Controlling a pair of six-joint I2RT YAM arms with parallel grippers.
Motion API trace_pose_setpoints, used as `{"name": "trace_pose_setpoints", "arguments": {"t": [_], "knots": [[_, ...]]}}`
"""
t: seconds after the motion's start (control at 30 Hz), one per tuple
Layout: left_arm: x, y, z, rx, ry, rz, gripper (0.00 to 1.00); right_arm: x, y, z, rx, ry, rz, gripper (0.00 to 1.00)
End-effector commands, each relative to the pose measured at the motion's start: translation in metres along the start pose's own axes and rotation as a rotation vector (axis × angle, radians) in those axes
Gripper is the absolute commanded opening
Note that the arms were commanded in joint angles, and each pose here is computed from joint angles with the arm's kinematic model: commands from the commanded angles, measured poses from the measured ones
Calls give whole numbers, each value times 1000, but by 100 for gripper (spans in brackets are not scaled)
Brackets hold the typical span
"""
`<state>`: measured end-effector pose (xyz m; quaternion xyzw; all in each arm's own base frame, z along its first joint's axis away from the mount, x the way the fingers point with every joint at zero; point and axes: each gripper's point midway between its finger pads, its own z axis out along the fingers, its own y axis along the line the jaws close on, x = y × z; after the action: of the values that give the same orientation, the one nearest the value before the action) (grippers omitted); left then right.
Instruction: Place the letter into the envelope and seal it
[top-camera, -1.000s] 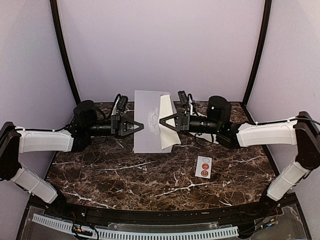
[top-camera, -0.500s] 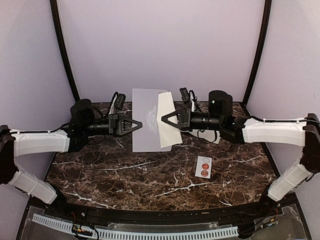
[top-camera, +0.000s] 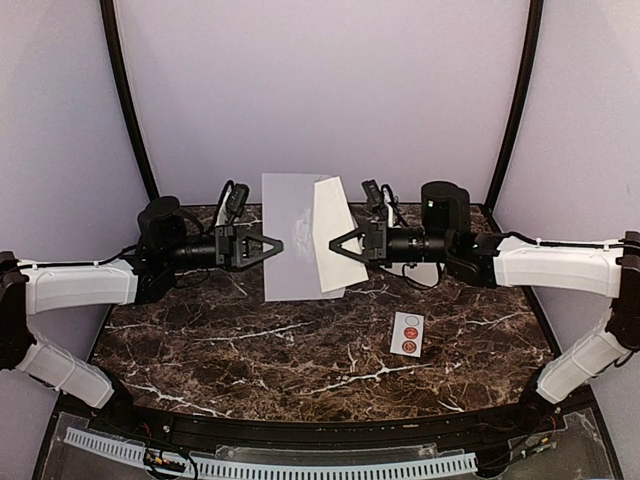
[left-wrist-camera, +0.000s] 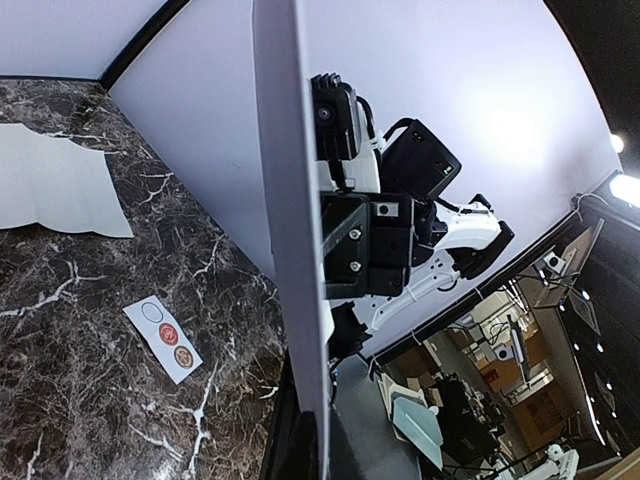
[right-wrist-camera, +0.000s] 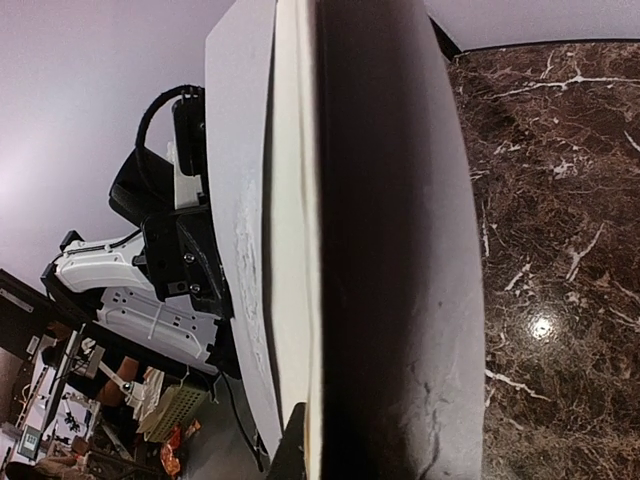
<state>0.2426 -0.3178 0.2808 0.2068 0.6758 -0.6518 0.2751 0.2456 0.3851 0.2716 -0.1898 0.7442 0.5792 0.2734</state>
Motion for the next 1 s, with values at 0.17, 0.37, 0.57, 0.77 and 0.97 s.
{"name": "trace_pose_setpoints", "arguments": {"t": [0.17, 0.37, 0.57, 0.77, 0.97], "knots": [[-16, -36, -2, 97, -33, 85, 0, -14, 28, -2, -144, -101, -18, 0], [-17, -36, -3, 98, -41, 82, 0, -14, 37, 9, -178, -97, -17, 0], [-18, -34, -3, 94, -52, 80, 0, -9, 35, 14, -188, -97, 18, 0], [-17, -30, -4, 75, -55, 72, 0, -14, 33, 8, -160, -132, 33, 0], [-17, -33, -5, 80, -52, 70, 0, -26, 29, -3, -147, -199, 71, 0]]}}
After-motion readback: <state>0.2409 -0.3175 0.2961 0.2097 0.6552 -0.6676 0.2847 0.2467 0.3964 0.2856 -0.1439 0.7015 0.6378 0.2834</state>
